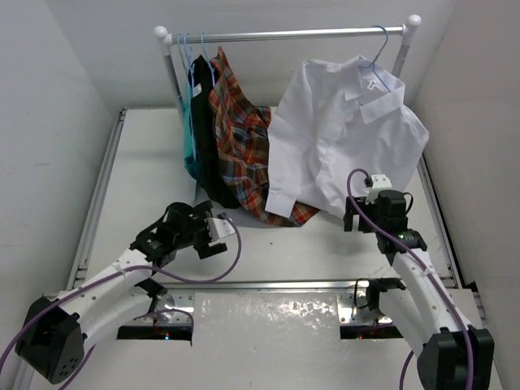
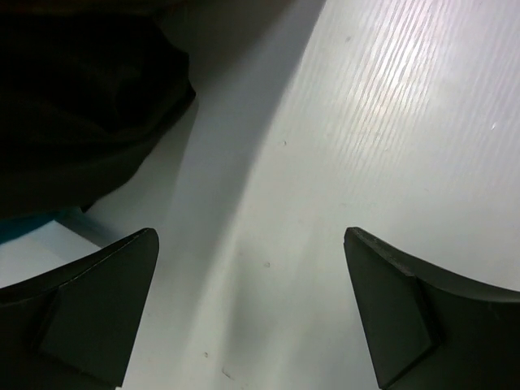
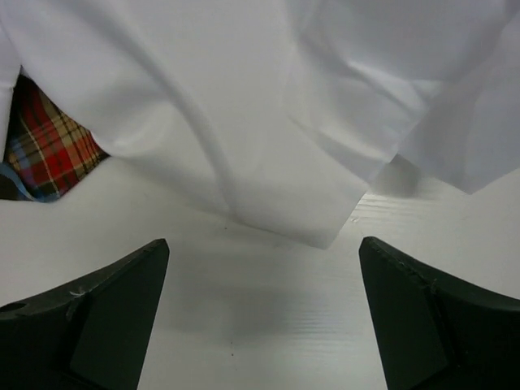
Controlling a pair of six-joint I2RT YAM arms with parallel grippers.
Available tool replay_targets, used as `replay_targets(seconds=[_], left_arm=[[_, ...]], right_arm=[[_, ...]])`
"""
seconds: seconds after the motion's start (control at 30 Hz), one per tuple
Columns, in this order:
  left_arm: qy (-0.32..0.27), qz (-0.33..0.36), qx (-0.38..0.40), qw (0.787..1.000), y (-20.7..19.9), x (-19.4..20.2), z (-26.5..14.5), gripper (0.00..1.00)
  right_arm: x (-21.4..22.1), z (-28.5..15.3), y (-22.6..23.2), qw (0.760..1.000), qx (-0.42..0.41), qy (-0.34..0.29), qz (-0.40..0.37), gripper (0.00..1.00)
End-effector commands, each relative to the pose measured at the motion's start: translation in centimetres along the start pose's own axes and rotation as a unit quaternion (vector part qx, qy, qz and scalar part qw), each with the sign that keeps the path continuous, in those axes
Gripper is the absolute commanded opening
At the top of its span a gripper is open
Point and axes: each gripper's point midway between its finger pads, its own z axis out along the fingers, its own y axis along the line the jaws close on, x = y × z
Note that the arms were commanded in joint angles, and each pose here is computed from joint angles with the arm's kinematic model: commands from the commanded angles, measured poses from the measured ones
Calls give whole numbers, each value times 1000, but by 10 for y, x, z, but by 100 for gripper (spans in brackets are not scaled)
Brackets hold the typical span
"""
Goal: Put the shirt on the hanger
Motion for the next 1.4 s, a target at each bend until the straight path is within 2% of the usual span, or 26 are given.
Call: replay_targets(seconds=[0.0, 0.07, 0.1, 0.17, 0.2, 0.27, 0.3, 0.33, 0.37, 0.43, 0.47, 0.5, 0.53, 0.57, 0.67, 0.7, 0.77, 0.83, 0.87, 0.9, 1.07, 1.1, 1.13, 1.2, 1.3, 1.37], left_arm=[[-8, 2, -47, 999, 18, -4, 1, 96], [-10, -3, -46, 999, 17, -3, 2, 96], [-10, -7, -45, 999, 17, -4, 2, 96], [-11, -10, -57, 998, 21, -5, 2, 96], [-10, -18, -65, 998, 25, -5, 2, 96], [-2, -25, -84, 996, 31, -3, 1, 96], [0, -32, -89, 996, 33, -2, 0, 96], [3, -35, -97, 995, 36, -2, -1, 96], [5, -38, -99, 994, 36, -1, -2, 96], [8, -48, -105, 993, 38, -1, -3, 96], [11, -54, -105, 993, 37, 1, -4, 96], [13, -56, -107, 993, 38, 1, -4, 96], [13, -58, -107, 992, 38, 1, -4, 96], [14, -61, -108, 992, 39, 1, -5, 96], [19, -66, -115, 991, 39, 4, -6, 96], [23, -67, -119, 990, 41, 6, -7, 96], [28, -72, -125, 989, 42, 8, -8, 96], [31, -76, -129, 988, 43, 10, -8, 96], [31, -77, -133, 988, 45, 10, -8, 96], [32, -79, -135, 987, 46, 11, -8, 96], [37, -78, -144, 986, 53, 13, -7, 96], [41, -75, -147, 985, 55, 13, -7, 96], [41, -74, -149, 985, 57, 13, -7, 96], [44, -73, -152, 985, 60, 12, -8, 96], [46, -73, -152, 985, 63, 11, -8, 96], [47, -72, -152, 985, 64, 11, -6, 96]], right_arm=[[-47, 7, 22, 993, -58, -103, 16, 88], [-65, 8, 45, 984, -115, -135, 10, 76], [-65, 11, 60, 982, -137, -130, -2, 61], [-86, 12, 76, 976, -149, -154, -32, 46], [-80, 20, 91, 976, -164, -134, -49, 34], [-103, 24, 109, 970, -185, -145, -60, 23], [-106, 29, 117, 970, -193, -136, -57, 21], [-99, 49, 118, 975, -187, -107, -46, 26], [-113, 55, 121, 977, -179, -109, -22, 32], [-105, 90, 110, 988, -132, -76, -4, 34], [-130, 98, 113, 988, -125, -94, 10, 37], [-137, 108, 113, 989, -115, -95, 16, 38], [-126, 132, 116, 992, -111, -65, 17, 38], [-160, 139, 124, 989, -118, -86, 20, 38], [-172, 189, 141, 992, -123, -26, 17, 44], [-160, 199, 135, 994, -103, 18, 18, 44], [-180, 243, 126, 998, -57, 32, 20, 44], [-186, 257, 109, 999, -20, 39, 23, 44], [-210, 261, 105, 999, -8, 15, 29, 46], [-207, 273, 90, 999, 26, 16, 32, 49], [-261, 287, 43, 990, 116, -43, 70, 49], [-254, 297, 28, 986, 151, -39, 64, 51], [-279, 293, 21, 983, 165, -66, 53, 53], [-289, 299, 8, 974, 205, -84, 34, 56], [-305, 294, -2, 966, 233, -112, 13, 57], [-303, 296, 1, 968, 225, -109, -5, 58]])
